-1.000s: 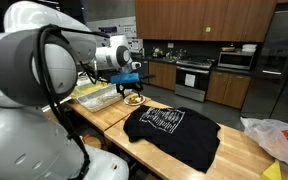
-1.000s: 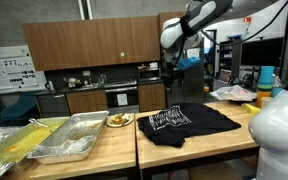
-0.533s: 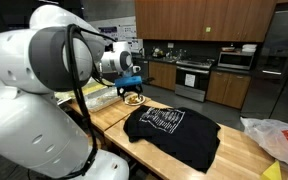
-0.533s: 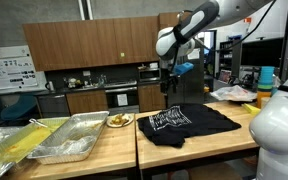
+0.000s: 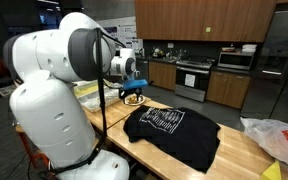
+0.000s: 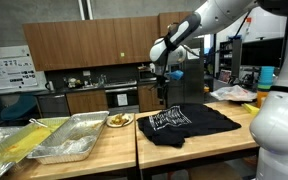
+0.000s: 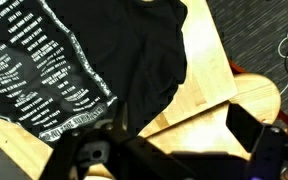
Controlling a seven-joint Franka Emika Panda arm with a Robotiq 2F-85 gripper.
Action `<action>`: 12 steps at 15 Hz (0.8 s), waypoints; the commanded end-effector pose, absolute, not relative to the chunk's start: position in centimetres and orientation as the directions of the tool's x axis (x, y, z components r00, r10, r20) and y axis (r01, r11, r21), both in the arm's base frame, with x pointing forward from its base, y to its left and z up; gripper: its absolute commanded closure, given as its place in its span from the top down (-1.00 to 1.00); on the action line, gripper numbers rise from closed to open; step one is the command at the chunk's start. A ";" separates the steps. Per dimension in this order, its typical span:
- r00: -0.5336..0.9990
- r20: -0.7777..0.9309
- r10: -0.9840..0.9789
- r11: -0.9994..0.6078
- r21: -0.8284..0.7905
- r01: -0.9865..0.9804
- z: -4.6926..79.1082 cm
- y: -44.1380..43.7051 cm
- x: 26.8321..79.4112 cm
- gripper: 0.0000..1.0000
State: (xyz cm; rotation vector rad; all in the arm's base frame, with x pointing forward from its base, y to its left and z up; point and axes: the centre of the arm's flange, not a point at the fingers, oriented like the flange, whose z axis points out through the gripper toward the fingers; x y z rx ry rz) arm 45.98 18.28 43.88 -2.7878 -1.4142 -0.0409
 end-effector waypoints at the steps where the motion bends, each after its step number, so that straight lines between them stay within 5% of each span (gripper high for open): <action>1: 0.513 0.023 0.858 -0.512 -0.042 0.858 42.9 19.1 48.5 1.00; 12: 0.319 -0.085 0.944 -0.329 -0.158 0.931 36.8 19.1 52.1 1.00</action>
